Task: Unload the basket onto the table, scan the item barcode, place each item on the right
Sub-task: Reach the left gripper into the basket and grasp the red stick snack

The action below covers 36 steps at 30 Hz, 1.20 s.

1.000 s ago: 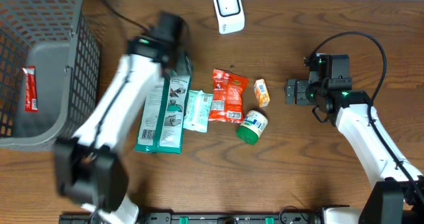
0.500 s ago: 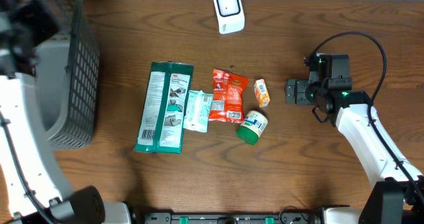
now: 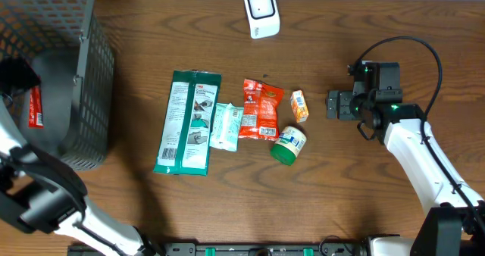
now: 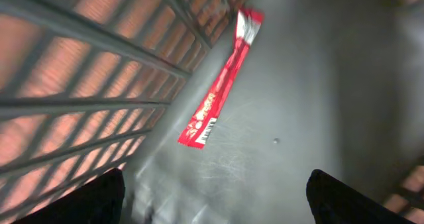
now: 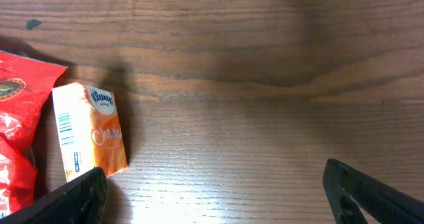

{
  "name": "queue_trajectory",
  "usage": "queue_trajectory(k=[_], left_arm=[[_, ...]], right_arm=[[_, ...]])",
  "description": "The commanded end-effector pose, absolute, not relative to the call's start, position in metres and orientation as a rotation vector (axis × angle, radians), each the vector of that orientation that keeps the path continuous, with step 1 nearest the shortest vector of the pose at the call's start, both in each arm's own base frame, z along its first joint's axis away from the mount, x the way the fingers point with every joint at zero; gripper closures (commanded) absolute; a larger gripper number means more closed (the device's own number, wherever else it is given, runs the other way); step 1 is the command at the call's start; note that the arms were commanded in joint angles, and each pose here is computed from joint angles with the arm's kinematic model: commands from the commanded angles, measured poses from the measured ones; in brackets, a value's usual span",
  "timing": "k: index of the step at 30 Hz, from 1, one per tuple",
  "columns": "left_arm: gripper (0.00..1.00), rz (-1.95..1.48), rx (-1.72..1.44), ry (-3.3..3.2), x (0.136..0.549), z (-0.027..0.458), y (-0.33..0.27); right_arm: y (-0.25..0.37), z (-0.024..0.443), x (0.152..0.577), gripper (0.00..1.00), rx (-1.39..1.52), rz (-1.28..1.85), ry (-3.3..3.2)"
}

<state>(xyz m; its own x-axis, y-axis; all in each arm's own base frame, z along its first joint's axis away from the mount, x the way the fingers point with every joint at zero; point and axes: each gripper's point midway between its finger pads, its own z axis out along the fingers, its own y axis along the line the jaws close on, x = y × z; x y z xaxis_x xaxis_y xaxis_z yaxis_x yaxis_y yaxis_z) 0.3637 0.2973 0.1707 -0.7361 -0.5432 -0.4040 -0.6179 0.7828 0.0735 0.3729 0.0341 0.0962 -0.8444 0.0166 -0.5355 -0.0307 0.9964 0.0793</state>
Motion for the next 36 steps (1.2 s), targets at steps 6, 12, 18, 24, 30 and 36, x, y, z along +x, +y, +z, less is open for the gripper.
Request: queue_trajectory(k=[6,12,18,24,30,36], left_arm=[[0.12,0.179,-0.853,2.798,0.366,0.090,0.299],[0.12,0.155,-0.816,2.869,0.370,0.047,0.302],[0.12,0.142,-0.820,2.890,0.375,0.019,0.305],[0.30,0.024,-0.825,2.906,0.379,-0.002,0.293],[0.61,-0.105,-0.807,2.871,0.388,0.000,0.280],[0.92,-0.106,-0.835,2.863,0.387,0.007,0.279]], right_arm=[[0.032,0.101,0.375,0.01,0.002,0.111,2.561],[0.032,0.101,0.375,0.01,0.002,0.111,2.561],[0.032,0.101,0.375,0.01,0.002,0.111,2.561],[0.032,0.101,0.375,0.01,0.002,0.111,2.561],[0.032,0.101,0.375,0.01,0.002,0.111,2.561],[0.032,0.101,0.375,0.01,0.002,0.111,2.561]])
